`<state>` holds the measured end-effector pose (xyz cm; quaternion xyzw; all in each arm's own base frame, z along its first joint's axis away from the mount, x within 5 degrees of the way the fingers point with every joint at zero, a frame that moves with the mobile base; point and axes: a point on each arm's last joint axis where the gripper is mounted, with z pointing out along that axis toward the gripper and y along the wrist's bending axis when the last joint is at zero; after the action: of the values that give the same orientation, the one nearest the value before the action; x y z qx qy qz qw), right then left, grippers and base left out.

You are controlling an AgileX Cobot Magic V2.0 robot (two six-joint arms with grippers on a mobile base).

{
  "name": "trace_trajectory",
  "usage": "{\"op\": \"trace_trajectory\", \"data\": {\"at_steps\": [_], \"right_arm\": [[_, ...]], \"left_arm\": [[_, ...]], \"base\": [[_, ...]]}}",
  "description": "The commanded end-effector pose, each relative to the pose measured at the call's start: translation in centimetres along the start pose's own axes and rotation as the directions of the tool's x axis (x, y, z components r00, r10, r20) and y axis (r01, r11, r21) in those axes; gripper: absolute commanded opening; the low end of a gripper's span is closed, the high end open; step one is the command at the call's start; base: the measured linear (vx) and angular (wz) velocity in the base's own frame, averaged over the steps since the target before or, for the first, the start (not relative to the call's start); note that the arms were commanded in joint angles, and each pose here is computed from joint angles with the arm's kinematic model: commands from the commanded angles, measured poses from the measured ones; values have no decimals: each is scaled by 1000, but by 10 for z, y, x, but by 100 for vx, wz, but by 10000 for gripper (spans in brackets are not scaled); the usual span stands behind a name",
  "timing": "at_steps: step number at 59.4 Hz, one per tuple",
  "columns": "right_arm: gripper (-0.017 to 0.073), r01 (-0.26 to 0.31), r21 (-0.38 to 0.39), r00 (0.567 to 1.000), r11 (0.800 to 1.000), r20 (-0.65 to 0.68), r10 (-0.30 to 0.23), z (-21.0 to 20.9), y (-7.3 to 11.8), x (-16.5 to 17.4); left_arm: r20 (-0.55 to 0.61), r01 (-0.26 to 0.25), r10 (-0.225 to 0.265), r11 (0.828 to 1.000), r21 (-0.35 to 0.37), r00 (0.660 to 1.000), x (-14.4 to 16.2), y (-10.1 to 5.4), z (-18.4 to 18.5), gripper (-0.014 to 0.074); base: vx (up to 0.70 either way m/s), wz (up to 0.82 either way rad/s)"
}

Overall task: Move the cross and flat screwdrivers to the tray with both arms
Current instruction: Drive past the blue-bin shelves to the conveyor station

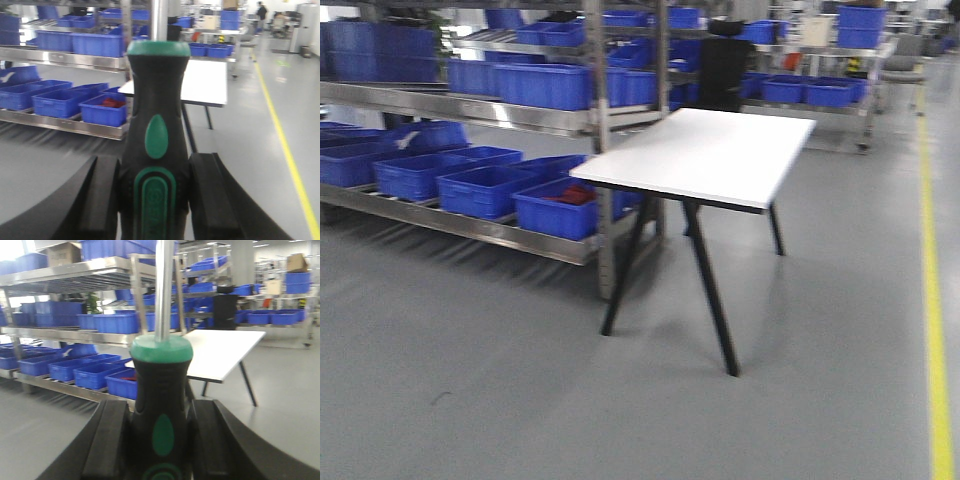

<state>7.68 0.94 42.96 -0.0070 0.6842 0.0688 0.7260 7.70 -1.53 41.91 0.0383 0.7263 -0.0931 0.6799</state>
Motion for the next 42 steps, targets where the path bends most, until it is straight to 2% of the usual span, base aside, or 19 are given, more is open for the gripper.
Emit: {"op": "trace_trajectory", "data": {"at_steps": [1,42], "right_arm": [[-8,-5,9,993,1000,119,4,-2,0,-17],[-8,-5,9,993,1000,118,4,-2,0,-17]], "left_arm": [[124,8,-9,1000,10,992,-17,-1,-4,0],[124,8,-9,1000,10,992,-17,-1,-4,0]], "base": [[48,57],[48,50]]}}
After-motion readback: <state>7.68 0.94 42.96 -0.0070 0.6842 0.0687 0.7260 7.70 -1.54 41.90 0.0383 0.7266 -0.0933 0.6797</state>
